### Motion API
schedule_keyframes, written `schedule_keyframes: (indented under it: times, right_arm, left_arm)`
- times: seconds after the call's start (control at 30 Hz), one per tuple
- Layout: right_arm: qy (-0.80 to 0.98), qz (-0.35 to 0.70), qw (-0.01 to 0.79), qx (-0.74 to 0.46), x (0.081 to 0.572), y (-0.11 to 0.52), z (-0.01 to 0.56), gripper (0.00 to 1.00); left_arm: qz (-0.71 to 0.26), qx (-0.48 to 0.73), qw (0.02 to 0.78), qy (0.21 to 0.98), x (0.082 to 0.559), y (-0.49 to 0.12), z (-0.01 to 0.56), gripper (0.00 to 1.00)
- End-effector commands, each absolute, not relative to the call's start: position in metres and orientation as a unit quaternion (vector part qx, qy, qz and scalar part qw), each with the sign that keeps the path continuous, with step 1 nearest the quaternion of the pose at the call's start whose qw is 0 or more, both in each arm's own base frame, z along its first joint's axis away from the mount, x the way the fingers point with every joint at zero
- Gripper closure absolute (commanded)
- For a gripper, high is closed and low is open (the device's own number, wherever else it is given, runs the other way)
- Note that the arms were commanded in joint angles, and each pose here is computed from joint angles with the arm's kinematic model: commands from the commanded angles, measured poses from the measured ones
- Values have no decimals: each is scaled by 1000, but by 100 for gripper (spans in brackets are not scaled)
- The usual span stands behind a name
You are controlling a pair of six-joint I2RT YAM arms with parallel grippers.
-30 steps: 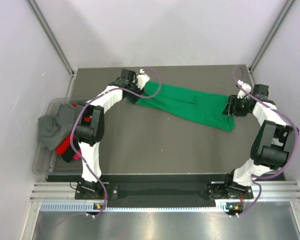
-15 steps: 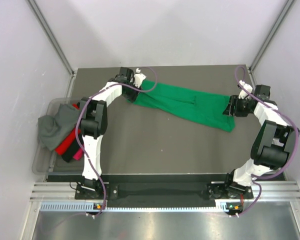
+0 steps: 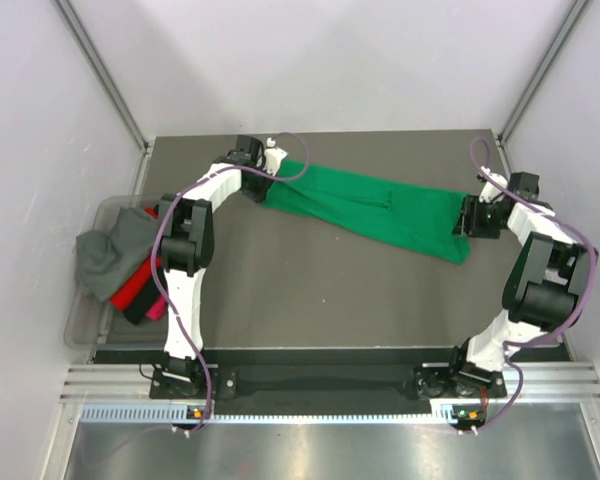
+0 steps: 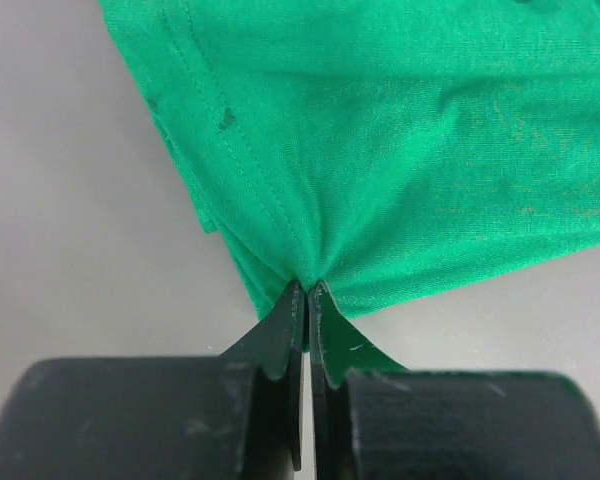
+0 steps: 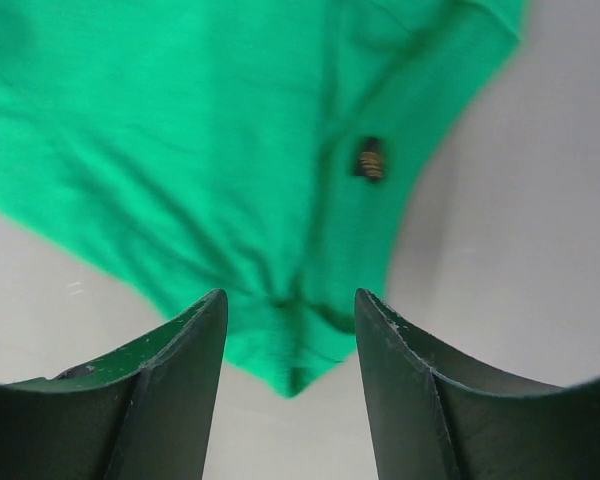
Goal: Fold and stack the t-shirts
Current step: Fold the tshirt
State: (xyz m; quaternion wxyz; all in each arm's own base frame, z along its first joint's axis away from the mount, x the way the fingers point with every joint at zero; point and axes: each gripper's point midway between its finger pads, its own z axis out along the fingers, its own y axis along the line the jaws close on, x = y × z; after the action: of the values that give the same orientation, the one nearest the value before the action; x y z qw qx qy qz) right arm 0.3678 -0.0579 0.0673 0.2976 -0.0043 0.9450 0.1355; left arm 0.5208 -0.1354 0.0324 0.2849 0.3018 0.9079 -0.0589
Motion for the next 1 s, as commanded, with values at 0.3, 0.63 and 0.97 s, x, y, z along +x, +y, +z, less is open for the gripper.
schedule_keyframes:
  times: [0.3,0.63,0.97]
  right_arm:
    - [958,45,283,11,380,-104,55,46]
    - [954,75,290,22,423,-109,46,47]
    - [949,149,278,13,441,-84,31,52]
  left_arm:
    - [-62,289,227,928,452,-116,29,100]
    - [-75,285,191,936,398,-108,33,100]
    - [-74,291,177,937,366,-108,39,100]
